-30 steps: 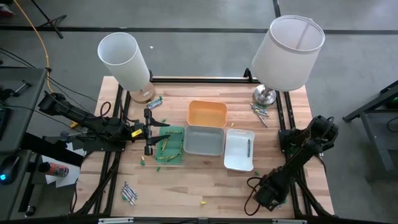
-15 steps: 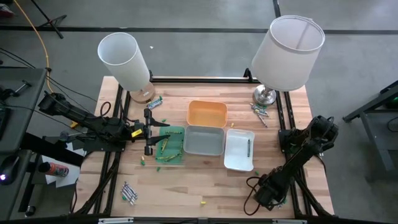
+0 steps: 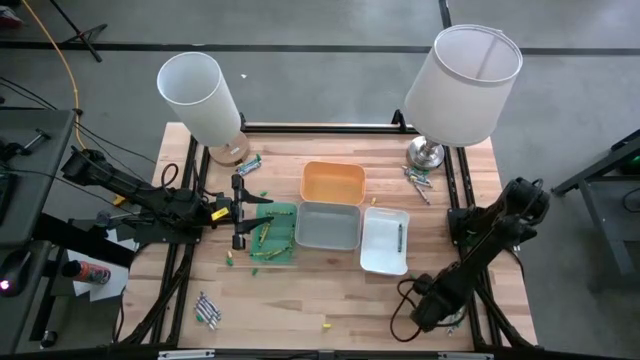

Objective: Sort crayons
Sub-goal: Put the blue crayon into the white bin

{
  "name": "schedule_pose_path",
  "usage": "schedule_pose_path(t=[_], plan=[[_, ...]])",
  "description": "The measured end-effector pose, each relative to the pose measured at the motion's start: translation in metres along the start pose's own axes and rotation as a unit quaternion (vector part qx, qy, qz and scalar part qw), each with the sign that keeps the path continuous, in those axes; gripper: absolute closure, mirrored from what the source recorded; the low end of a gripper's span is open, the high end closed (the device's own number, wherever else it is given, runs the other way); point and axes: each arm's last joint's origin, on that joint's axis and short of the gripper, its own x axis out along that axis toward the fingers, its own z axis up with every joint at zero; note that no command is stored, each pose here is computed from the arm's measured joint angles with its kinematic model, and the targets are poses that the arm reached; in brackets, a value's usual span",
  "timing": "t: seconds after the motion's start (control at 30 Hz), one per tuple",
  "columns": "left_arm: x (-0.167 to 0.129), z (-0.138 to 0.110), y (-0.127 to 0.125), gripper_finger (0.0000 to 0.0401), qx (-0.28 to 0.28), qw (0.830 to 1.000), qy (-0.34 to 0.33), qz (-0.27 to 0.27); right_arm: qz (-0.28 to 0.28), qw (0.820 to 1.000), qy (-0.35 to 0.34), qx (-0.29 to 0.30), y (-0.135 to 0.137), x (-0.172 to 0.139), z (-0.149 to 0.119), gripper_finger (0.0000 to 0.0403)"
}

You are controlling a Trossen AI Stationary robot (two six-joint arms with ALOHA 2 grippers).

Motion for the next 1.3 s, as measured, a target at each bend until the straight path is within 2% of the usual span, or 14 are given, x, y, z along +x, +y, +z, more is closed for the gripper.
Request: schedule_pose_path(t=[0.3,0.53,0.7,0.83,1.1,1.17,1.3], plan=[[0.000,0.000,0.000,0.0224,0.000,1.000,0.000,0.000,0.065,0.994,-0.060,0.066,-0.003,-0.020,-0.005,0.0403],[0.000,0.000,0.000,0.0224,-0.007,1.000,0.002,0.000,0.066,0.993,-0.052,0.084,-0.004,-0.018,-0.009,0.0402],[0.000,0.000,0.000,0.0224,-0.008,1.000,0.002,0.000,0.041,0.991,-0.059,0.117,-0.011,-0.013,-0.017,0.0399],[0.000,0.000,0.000,0.0224,-0.008,1.000,0.002,0.000,0.034,0.987,-0.065,0.144,-0.016,-0.010,-0.025,0.0360],[0.000,0.000,0.000,0.0224,-0.008,1.000,0.002,-0.001,0.041,0.978,-0.104,0.176,-0.020,-0.009,-0.025,0.0231],[0.000,0.000,0.000,0.0224,-0.008,1.000,0.002,0.000,0.034,0.977,-0.101,0.184,-0.020,-0.009,-0.025,0.0215],[0.000,0.000,0.000,0.0224,-0.008,1.000,0.002,-0.001,0.035,0.975,-0.101,0.193,-0.020,-0.010,-0.022,0.0208]])
